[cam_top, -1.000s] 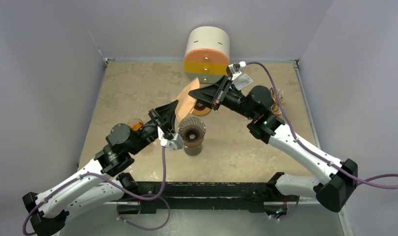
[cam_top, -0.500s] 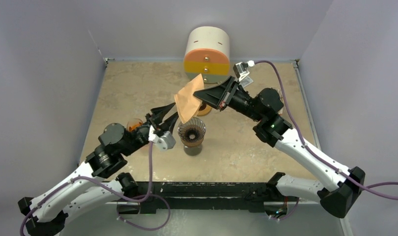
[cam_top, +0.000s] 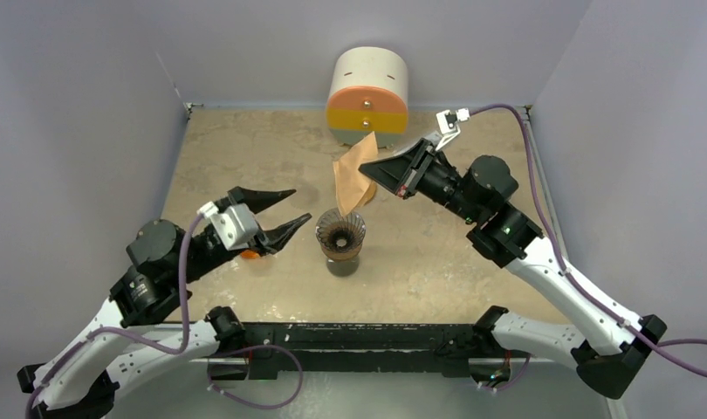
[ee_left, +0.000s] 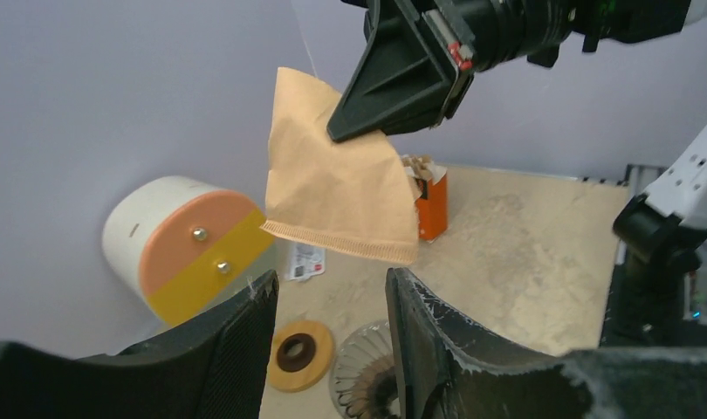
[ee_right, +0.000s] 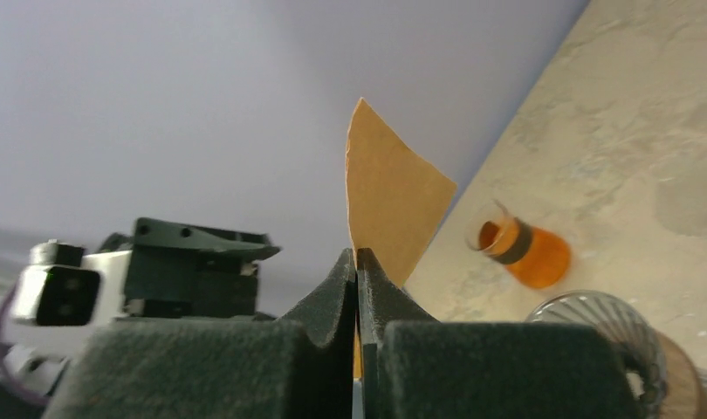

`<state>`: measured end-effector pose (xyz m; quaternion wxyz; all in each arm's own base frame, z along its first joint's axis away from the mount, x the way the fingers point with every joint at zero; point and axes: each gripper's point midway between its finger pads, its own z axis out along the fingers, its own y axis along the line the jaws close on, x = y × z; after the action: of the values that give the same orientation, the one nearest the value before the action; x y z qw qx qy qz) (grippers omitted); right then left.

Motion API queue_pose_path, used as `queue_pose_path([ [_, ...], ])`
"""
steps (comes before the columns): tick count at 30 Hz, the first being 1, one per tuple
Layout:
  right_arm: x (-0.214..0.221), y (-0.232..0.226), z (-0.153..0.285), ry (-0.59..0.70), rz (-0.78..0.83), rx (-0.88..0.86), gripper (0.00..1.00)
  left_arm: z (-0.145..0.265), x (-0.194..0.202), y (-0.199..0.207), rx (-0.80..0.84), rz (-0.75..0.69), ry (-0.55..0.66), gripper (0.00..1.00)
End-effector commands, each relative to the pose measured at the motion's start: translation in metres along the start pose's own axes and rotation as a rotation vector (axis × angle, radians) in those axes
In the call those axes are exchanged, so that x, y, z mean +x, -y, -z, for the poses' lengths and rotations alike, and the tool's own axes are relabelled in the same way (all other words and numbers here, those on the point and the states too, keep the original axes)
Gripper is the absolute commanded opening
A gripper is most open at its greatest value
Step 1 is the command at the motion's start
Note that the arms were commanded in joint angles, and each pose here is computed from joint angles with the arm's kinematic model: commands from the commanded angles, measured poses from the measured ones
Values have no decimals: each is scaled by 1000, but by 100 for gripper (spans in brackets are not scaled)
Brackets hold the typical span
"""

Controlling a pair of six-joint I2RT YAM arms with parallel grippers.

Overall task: Place the coffee filter in the dripper
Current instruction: Place the coffee filter in the coffee dripper.

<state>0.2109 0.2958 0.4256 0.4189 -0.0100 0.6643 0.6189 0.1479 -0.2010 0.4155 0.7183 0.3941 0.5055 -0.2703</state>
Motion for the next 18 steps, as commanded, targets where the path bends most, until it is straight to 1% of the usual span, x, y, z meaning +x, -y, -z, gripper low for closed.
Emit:
queue_pose_path([
  [1, -23, 2, -2, 74, 151, 98, 0, -15, -14, 6, 11, 272, -56, 46],
  [5, -28, 10, -10, 100, 217, 202, 0, -39, -11, -2, -33, 372, -150, 44],
  [7, -28, 14, -15, 114, 251, 254, 0, -52, -6, -6, -54, 397, -205, 42],
  [13, -32, 27, -26, 118, 320, 413, 0, -67, 9, -21, -153, 413, -301, 42],
  [18, -32, 34, -33, 123, 385, 488, 0, -69, 20, -29, -211, 410, -372, 42],
])
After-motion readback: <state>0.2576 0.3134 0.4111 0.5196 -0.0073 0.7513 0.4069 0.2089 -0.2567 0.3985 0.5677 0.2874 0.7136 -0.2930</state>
